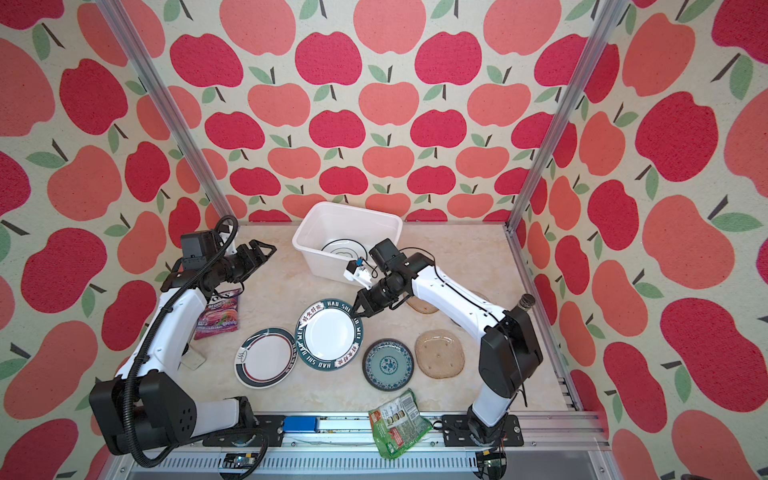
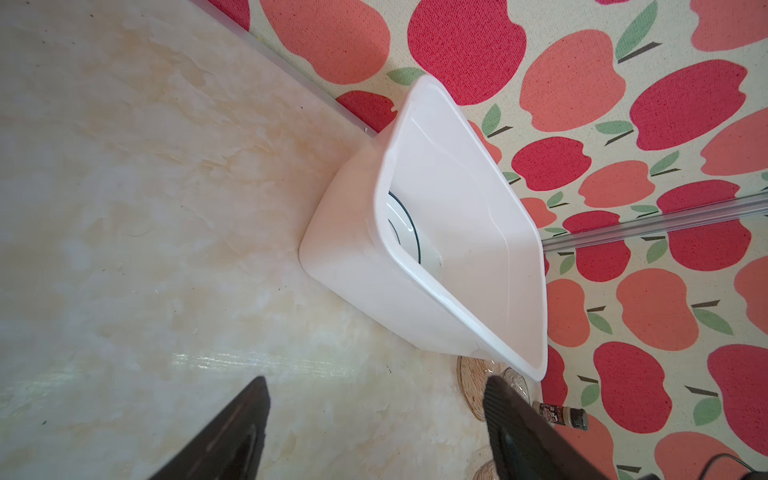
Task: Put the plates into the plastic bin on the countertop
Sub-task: 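Grasp the green-rimmed plate edge with the right gripper and lift it toward the bin, then lower the green-rimmed plate into the bin and open the right gripper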
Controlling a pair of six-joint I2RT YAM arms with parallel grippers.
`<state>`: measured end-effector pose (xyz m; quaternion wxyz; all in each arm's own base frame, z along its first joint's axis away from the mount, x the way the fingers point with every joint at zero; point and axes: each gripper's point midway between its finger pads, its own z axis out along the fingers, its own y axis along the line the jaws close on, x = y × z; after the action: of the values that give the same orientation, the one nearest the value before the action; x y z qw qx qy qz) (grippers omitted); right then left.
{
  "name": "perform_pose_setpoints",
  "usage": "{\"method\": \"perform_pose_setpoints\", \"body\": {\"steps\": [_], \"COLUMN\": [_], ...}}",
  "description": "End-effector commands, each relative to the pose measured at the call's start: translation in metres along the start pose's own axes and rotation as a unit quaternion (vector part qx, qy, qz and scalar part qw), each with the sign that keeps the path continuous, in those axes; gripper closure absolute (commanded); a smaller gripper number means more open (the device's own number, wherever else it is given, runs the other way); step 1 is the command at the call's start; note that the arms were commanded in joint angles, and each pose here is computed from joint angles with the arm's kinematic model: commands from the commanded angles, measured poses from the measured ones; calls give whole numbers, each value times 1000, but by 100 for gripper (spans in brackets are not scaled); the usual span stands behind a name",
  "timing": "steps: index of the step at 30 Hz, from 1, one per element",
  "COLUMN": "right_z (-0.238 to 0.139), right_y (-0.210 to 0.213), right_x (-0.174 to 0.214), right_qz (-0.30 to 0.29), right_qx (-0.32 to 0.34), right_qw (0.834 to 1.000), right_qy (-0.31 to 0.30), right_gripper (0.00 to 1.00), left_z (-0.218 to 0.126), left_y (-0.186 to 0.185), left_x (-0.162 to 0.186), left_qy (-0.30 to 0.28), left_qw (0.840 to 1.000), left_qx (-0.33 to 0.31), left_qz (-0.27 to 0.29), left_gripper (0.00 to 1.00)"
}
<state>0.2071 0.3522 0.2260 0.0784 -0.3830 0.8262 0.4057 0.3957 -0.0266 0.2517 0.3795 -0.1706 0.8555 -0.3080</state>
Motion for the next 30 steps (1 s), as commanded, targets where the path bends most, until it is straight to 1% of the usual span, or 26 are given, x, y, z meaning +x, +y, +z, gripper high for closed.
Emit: {"method": "perform_pose_setpoints", "body": {"steps": [1,4,6,7,9,12,14,17,19,21,24,26,30], "right_z": [-67,-119,-152,-163,-184,-200,-202,-211,-210,-205,-195,-186,-171], "right_y": [45,57,57,54,38,7,-14,-42,-63,-85,-114,-129,-148], "right_x": [-30,-67,-97,-111,-140,-179,-199,-225,-237,-247,-252,-251,-245], "right_qz": [-54,-73,-88,-89,-69,-21,3,31,49,69,96,115,132], "right_qx": [-12,16,55,78,123,147,151,166,171,173,181,181,192], "right_qw": [996,984,969,962,949,935,929,915,908,903,900,901,904], "right_qy": [-77,-161,-223,-245,-281,-321,-337,-367,-379,-387,-385,-377,-358], "right_gripper": [100,100,100,100,100,100,100,100,100,100,100,100,100], "left_z": [9,24,38,45,60,84,97,114,124,137,157,167,185], "left_y": [5,7,9,8,7,2,-2,-10,-15,-18,-15,-13,-8], "left_x": [-23,-40,-52,-57,-67,-77,-79,-79,-76,-69,-56,-49,-31], "left_qy": [-23,-31,-32,-31,-28,-21,-12,-7,1,16,46,57,76], "left_qw": [1000,999,999,1000,999,999,999,997,997,997,997,997,995], "left_qx": [-14,-9,-2,1,14,33,50,75,80,70,52,49,36], "left_qz": [0,-4,-8,-7,-12,-15,-13,-9,1,20,33,36,44], "left_gripper": [16,16,16,16,16,17,18,18,18,18,18,20,25]}}
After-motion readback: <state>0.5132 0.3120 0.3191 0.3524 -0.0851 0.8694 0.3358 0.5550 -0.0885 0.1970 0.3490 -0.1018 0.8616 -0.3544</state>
